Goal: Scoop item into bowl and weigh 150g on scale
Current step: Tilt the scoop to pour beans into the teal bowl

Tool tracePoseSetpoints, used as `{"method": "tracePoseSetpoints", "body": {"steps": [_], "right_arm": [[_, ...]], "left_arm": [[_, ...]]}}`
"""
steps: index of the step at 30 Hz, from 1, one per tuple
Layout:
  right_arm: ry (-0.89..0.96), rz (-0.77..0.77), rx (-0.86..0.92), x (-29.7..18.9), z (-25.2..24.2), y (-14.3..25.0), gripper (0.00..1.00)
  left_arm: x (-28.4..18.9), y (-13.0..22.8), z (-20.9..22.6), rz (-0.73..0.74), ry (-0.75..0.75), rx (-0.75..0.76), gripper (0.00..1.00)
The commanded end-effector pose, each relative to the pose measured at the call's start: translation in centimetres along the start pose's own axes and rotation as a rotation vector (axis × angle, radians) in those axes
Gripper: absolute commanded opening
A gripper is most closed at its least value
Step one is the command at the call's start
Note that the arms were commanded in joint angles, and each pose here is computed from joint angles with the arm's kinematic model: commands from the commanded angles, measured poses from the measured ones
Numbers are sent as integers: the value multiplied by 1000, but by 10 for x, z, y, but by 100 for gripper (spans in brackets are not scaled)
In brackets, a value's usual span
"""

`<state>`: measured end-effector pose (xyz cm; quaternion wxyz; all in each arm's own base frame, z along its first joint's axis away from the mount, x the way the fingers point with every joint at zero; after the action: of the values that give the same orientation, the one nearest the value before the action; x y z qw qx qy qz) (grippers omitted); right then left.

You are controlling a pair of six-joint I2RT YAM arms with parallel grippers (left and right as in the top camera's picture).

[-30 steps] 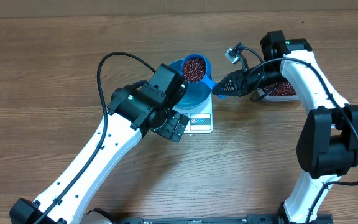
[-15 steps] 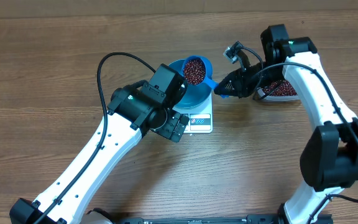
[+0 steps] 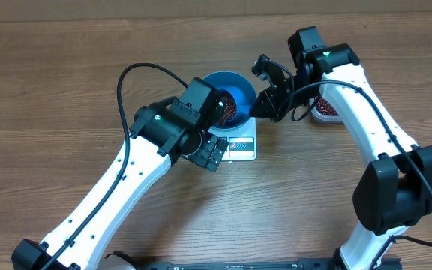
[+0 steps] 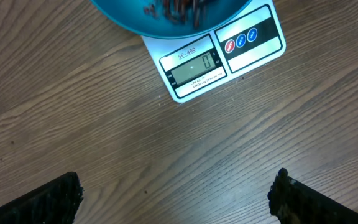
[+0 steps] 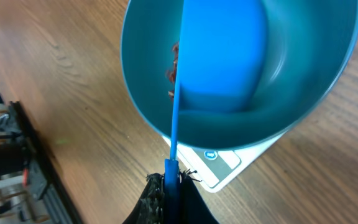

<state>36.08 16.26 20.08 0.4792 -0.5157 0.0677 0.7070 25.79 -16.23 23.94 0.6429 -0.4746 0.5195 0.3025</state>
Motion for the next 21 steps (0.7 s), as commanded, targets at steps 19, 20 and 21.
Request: {"method": "tracePoseSetpoints", "body": {"steps": [19, 20, 21], "right_arm": [[127, -127, -7, -35, 12, -37, 4], [128, -132, -10, -37, 13, -38, 4], [130, -137, -14, -38, 13, -40, 4]], "left_arm": [[1, -1, 0, 3, 7, -20, 100], [1, -1, 0, 2, 7, -20, 100], [1, -1, 0, 3, 7, -20, 100]]}}
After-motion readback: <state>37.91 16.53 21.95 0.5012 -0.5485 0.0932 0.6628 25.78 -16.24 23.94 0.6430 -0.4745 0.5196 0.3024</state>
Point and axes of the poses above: each gripper's point midway between its finger pads, its own x axis out along the fingers, its own z axis along the line the jaws close on, y = z × x, the point moved 6 cm from there along -x, back along the fingers, and after that the axes turned 4 degrees about -x, right-handed, at the moved point
